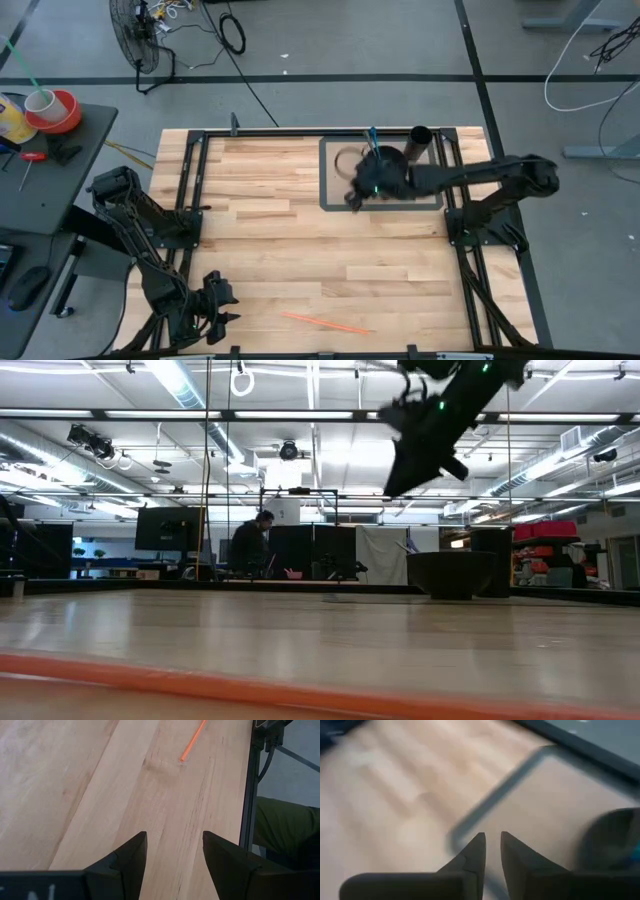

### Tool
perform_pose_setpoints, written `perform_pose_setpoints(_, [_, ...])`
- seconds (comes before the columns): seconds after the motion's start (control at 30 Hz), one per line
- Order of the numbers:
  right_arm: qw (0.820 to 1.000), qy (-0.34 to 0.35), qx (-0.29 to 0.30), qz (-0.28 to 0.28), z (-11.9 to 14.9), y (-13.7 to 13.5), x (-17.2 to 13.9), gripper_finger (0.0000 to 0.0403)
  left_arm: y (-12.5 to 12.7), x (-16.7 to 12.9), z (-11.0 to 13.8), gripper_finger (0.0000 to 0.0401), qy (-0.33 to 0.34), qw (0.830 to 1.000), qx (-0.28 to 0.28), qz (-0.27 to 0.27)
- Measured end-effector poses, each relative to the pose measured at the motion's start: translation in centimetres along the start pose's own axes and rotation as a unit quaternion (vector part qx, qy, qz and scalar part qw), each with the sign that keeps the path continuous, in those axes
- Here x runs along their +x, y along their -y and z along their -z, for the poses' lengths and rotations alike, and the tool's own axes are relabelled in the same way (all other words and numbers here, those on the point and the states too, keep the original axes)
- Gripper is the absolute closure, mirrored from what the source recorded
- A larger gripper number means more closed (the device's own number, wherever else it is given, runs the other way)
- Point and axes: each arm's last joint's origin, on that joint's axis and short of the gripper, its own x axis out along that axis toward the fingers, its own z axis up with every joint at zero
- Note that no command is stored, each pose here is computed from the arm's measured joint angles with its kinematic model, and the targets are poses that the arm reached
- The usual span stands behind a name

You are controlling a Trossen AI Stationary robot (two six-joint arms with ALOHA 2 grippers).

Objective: Pick & Place Utensil
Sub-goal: Put the orange straw into the black cup

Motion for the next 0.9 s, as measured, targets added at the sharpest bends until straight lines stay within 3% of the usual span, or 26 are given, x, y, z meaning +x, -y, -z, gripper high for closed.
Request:
perform_pose_setpoints(0.13, [0.997,0.014,-0.029,-0.070,2.0,-5.2,-2.0,0.0346,0.0,0.0,0.0,0.0204,0.000,1.000,-0.001,0.001])
perform_pose_setpoints(0.33, [0.983,0.023,-0.123,-0.137,5.5,-12.9,-3.8,0.0346,0.2,0.0,0.0,0.0204,0.001,1.000,-0.005,0.007])
perform_pose_setpoints(0.57, [0.946,-0.006,-0.253,-0.201,9.2,-21.4,-2.6,0.0346,0.3,0.0,-0.1,0.0204,0.003,1.000,-0.010,0.015])
perform_pose_setpoints(0.73, [0.911,-0.065,-0.319,-0.253,12.0,-25.1,-0.8,0.0346,0.3,0.0,-0.1,0.0204,0.003,1.000,-0.010,0.015])
perform_pose_setpoints(0.9, [0.879,-0.121,-0.369,-0.278,14.6,-26.7,-0.1,0.0346,0.3,0.0,-0.1,0.0204,0.003,1.000,-0.010,0.016])
